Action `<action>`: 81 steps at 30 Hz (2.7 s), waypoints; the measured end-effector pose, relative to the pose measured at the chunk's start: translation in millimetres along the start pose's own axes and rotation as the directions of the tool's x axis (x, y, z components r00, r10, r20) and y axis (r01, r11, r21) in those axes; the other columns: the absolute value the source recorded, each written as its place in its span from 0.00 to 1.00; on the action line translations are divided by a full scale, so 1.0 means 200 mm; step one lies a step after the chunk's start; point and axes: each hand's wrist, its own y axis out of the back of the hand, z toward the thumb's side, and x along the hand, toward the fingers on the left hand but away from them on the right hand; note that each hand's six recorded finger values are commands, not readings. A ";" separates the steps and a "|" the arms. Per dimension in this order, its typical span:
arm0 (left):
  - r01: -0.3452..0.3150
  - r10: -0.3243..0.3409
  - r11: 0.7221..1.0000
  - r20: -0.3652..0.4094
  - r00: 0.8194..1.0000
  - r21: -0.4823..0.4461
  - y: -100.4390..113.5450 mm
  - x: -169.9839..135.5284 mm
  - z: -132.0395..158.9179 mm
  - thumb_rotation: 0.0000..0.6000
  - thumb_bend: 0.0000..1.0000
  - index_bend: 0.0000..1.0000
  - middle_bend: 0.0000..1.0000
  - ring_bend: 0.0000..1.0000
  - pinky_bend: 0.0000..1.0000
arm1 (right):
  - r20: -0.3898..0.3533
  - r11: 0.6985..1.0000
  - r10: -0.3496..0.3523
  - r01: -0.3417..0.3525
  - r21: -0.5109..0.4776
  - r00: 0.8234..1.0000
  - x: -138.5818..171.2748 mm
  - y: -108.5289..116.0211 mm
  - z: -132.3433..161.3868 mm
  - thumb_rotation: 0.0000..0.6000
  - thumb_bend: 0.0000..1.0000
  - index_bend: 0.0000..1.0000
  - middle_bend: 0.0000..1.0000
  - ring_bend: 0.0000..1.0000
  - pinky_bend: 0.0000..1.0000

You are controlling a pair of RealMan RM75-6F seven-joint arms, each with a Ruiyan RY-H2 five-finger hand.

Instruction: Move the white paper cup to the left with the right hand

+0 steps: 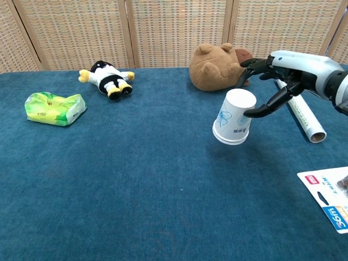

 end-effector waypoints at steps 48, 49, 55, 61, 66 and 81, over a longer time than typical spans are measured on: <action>0.015 -0.015 1.000 0.008 1.000 -0.016 0.00 0.00 0.00 1.00 0.17 0.00 0.00 0.00 0.00 | -0.045 0.999 0.035 -0.035 -0.003 0.998 -0.16 -0.04 0.29 1.00 0.46 0.48 0.02 0.00 0.00; 0.020 -0.020 1.000 0.008 1.000 -0.016 -0.01 0.00 0.00 1.00 0.17 0.00 0.00 0.00 0.00 | -0.038 0.999 0.044 -0.044 0.010 0.998 -0.18 -0.07 0.28 1.00 0.46 0.48 0.02 0.00 0.00; 0.035 -0.035 0.999 0.014 0.999 -0.018 -0.01 0.01 0.00 1.00 0.17 0.00 0.00 0.00 0.00 | 0.003 0.989 0.104 -0.103 0.106 0.995 -0.27 -0.25 0.21 1.00 0.46 0.48 0.00 0.00 0.00; 0.040 -0.040 0.999 0.012 0.999 -0.022 -0.01 0.01 -0.01 1.00 0.18 0.00 0.00 0.00 0.00 | -0.001 0.975 0.135 -0.133 0.177 0.991 -0.26 -0.31 0.19 1.00 0.11 0.11 0.00 0.00 0.00; 0.043 -0.043 0.999 0.012 0.999 -0.020 -0.02 0.02 -0.01 1.00 0.17 0.00 0.00 0.00 0.00 | -0.026 0.977 0.115 -0.108 0.183 0.993 -0.23 -0.25 0.22 1.00 0.09 0.02 0.00 0.00 0.00; 0.026 -0.026 1.000 0.016 1.000 -0.017 -0.01 0.01 0.00 1.00 0.17 0.00 0.00 0.00 0.00 | -0.181 0.912 -0.015 0.087 0.400 0.983 0.13 0.14 0.12 1.00 0.00 0.02 0.00 0.00 0.00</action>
